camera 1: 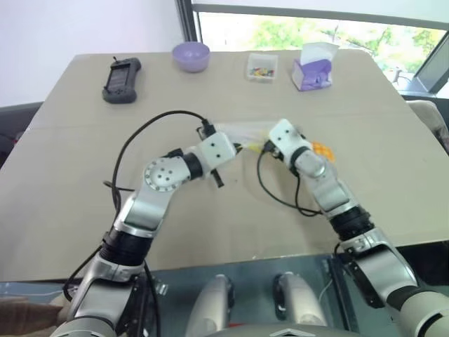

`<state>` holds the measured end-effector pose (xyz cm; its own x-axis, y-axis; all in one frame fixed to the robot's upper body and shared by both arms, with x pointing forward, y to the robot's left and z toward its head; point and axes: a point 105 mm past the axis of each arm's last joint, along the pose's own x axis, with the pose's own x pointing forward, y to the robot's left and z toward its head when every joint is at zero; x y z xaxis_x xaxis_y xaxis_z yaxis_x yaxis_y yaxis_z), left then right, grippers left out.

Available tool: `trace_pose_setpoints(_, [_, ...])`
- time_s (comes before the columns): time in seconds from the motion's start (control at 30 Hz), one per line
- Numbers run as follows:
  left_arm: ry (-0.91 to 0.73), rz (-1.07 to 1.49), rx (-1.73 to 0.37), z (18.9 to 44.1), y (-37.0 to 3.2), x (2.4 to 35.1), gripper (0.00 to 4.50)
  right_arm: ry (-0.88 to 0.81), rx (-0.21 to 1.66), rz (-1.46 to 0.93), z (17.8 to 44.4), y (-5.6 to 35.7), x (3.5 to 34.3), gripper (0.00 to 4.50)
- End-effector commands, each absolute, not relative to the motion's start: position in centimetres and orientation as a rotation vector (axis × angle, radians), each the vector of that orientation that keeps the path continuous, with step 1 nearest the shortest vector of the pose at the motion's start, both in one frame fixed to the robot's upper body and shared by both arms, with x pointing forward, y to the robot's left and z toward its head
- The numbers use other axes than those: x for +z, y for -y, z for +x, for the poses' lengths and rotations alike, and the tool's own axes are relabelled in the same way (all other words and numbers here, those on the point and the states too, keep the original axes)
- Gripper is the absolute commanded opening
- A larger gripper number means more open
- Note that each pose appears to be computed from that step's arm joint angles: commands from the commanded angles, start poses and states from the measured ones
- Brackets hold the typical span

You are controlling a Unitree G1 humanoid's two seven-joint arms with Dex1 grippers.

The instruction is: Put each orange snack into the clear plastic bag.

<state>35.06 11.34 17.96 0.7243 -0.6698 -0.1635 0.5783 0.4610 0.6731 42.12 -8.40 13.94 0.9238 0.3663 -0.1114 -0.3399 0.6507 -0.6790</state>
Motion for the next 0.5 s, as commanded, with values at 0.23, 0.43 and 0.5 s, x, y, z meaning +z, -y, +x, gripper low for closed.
trace_pose_setpoints(0.23, [0.178, 0.781, -0.713, 35.3, -13.0, 19.4, 0.00, 0.123, 0.370, -0.717, 42.6, 10.6, 16.5, 2.52])
trace_pose_setpoints(0.43, [0.200, 0.752, -0.721, 35.3, -12.0, 19.7, 0.00, 0.185, 0.535, -0.713, 41.1, 7.6, 17.4, 3.83])
trace_pose_setpoints(0.5, [0.201, 0.732, -0.722, 35.4, -11.7, 19.7, 0.00, 0.223, 0.538, -0.727, 40.7, 7.1, 18.0, 4.47])
